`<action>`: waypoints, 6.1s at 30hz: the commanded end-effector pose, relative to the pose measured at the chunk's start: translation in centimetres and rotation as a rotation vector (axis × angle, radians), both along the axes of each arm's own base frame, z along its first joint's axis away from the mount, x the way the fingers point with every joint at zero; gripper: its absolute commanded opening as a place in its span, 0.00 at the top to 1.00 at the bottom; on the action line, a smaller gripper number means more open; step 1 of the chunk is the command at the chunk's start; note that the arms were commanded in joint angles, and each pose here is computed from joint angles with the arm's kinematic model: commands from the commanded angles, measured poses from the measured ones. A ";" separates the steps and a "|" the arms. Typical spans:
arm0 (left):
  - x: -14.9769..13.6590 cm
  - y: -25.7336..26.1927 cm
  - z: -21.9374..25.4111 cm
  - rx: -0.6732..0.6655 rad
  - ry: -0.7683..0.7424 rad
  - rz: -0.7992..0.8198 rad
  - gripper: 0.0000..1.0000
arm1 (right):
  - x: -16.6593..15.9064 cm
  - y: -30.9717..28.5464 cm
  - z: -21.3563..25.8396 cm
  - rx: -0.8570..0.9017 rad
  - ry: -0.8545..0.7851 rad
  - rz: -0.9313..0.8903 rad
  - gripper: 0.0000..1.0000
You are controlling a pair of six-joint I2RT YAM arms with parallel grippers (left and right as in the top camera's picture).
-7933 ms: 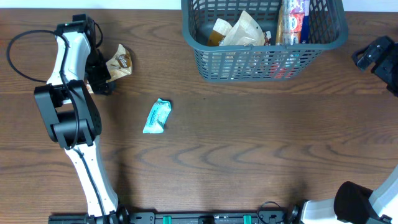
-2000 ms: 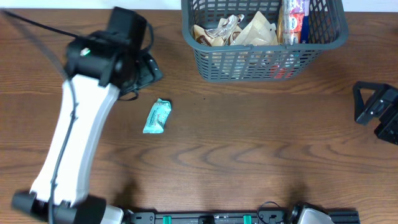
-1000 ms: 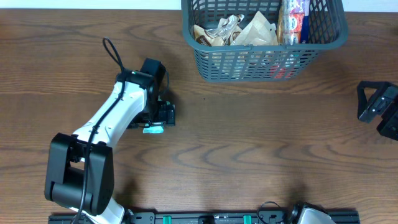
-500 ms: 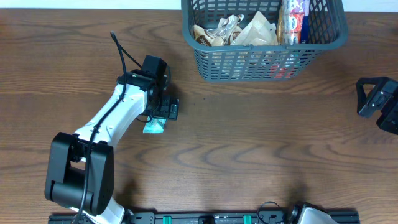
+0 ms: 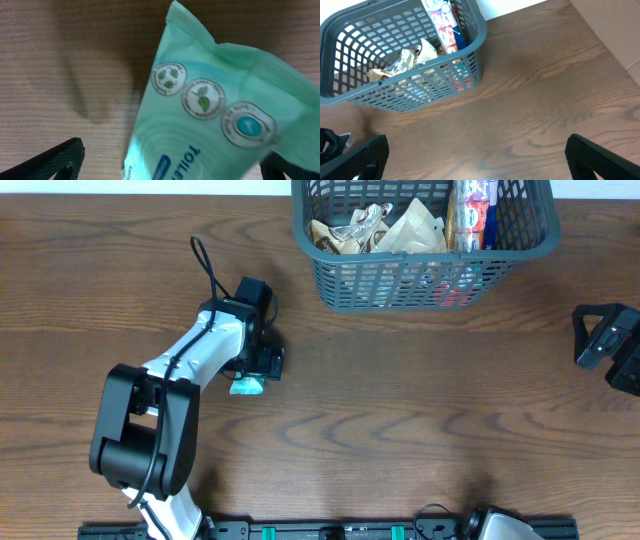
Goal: Pack container
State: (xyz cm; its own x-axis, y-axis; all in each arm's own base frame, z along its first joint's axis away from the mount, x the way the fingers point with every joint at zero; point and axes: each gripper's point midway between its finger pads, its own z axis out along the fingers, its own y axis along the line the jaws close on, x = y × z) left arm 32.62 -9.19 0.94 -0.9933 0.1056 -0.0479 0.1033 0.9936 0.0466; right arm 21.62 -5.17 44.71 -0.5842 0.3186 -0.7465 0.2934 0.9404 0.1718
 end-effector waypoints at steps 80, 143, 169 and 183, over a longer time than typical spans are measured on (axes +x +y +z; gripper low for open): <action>20.0 -21.6 33.9 -0.423 -1.143 -0.103 0.92 | 0.0 0.5 0.1 -0.001 -0.003 0.029 0.01; 4.7 4.2 47.6 -0.195 -1.165 0.234 0.01 | -6.0 5.2 -2.4 0.049 -0.036 0.174 0.01; 3.7 4.6 45.8 -0.163 -1.087 0.233 0.01 | -9.4 10.8 -4.7 0.281 -0.070 0.324 0.01; 3.7 4.6 45.8 -0.163 -1.087 0.233 0.01 | -8.9 6.9 -5.4 0.071 -0.046 0.203 0.01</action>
State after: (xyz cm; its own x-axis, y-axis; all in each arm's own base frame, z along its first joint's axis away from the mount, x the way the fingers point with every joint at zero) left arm 36.47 -5.00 46.55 -0.4169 -0.1662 -0.8936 -0.0888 0.9859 -0.1419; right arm 12.69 3.42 39.79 -0.6093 0.3064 -0.7314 0.0477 0.9348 0.3519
